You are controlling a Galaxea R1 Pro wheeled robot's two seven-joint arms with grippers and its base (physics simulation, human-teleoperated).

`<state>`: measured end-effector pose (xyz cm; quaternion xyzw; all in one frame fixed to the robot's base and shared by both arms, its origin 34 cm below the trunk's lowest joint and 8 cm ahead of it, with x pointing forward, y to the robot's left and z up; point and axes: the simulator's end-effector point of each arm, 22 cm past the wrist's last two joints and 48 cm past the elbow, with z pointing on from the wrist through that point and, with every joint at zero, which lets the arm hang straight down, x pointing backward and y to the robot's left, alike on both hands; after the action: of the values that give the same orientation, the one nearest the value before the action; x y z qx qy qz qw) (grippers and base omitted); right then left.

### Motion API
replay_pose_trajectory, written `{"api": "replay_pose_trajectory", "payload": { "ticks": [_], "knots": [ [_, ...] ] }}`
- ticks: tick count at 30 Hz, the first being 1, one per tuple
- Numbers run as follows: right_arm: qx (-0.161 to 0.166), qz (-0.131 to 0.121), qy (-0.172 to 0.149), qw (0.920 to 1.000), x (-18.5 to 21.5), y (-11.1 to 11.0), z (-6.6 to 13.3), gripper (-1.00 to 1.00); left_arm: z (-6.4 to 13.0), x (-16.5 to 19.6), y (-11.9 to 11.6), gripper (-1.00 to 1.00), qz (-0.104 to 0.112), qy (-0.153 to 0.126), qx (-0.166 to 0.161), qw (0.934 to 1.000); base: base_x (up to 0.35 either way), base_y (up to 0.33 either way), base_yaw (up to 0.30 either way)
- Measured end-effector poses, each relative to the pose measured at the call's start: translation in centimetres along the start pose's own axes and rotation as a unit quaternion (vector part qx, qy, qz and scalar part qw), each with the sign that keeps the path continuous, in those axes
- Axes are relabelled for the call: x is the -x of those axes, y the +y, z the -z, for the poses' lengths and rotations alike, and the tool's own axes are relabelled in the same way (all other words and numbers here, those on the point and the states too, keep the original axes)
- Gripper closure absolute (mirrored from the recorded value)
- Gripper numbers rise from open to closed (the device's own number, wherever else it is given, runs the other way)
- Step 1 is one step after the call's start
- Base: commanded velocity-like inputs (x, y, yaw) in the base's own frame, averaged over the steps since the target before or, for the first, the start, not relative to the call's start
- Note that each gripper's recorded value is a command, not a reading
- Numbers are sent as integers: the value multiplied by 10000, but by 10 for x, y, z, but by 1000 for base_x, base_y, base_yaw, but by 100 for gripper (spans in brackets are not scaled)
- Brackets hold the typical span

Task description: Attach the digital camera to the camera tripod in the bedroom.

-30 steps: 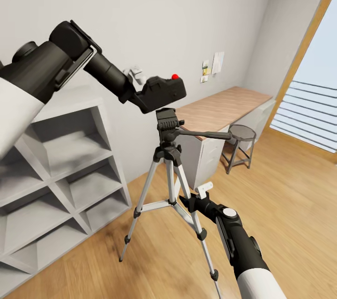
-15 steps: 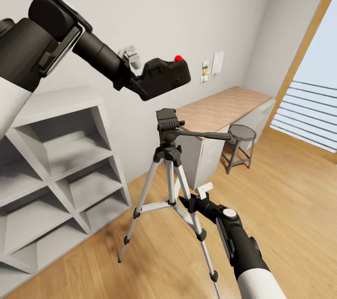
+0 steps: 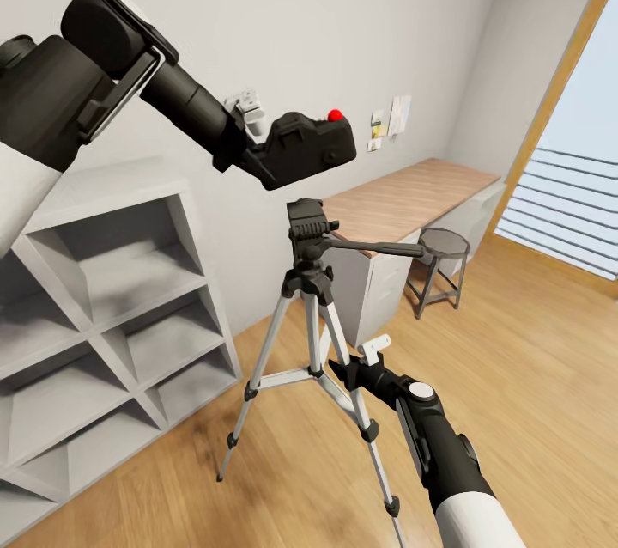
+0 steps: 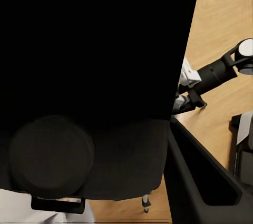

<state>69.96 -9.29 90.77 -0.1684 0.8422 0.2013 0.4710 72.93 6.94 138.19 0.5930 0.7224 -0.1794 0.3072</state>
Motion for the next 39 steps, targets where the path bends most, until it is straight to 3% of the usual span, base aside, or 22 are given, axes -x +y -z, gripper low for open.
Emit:
{"api": "replay_pose_trajectory", "payload": {
  "ticks": [12, 39],
  "knots": [
    [-1, -5, -1, 10000, 0, 0, 0, 100, -17, -20, -2, 100, -79, 436, 34, 9990, 0, 0, 0],
    [1, 5, -5, 10000, 0, 0, 0, 100, -17, -18, -4, 100, -132, 439, 31, 9989, 0, 0, 0]
  ]
}}
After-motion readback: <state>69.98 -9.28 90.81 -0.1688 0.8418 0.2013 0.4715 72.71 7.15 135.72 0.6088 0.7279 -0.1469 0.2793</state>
